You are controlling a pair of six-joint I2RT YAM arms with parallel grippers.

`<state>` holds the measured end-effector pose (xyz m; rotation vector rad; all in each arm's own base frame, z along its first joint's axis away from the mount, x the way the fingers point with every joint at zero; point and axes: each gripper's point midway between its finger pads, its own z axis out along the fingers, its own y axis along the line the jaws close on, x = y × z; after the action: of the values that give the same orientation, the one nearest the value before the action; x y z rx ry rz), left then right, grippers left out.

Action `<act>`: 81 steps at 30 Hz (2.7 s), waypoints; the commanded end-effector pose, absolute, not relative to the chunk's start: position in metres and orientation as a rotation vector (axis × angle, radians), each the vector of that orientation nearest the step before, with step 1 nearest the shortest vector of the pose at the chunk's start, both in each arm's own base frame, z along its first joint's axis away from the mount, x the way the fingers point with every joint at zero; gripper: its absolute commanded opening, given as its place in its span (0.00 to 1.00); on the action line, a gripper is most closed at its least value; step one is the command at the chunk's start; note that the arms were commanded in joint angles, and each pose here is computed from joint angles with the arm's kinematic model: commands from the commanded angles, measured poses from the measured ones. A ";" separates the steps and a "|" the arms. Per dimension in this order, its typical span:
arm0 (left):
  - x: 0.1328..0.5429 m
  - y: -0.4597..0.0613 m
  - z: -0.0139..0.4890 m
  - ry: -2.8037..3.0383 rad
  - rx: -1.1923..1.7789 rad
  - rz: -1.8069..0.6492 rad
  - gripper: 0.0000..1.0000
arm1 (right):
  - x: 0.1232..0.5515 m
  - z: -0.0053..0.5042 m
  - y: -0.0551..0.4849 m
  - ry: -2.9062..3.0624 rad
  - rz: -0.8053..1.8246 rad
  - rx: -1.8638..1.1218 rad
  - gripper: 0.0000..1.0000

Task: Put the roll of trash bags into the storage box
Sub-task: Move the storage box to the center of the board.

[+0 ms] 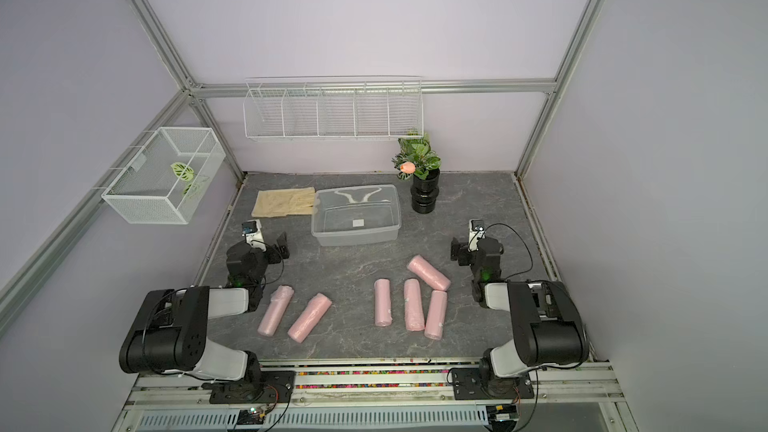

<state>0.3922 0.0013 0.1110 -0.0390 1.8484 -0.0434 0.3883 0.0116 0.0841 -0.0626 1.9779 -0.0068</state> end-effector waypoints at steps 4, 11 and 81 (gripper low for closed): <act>0.399 0.003 0.119 1.825 -0.048 -0.052 1.00 | 0.393 0.089 0.011 1.958 -0.012 -0.069 0.99; 0.399 0.003 0.119 1.824 -0.049 -0.052 1.00 | 0.393 0.089 0.011 1.957 -0.012 -0.069 0.99; 0.465 -0.110 0.155 2.357 -0.008 -0.593 0.66 | 0.226 0.195 0.203 2.543 0.148 -0.708 0.95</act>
<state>0.4699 -0.0975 0.1478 -0.0431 2.3209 -0.5558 0.2481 0.2048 0.2104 -0.6884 2.4219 0.1543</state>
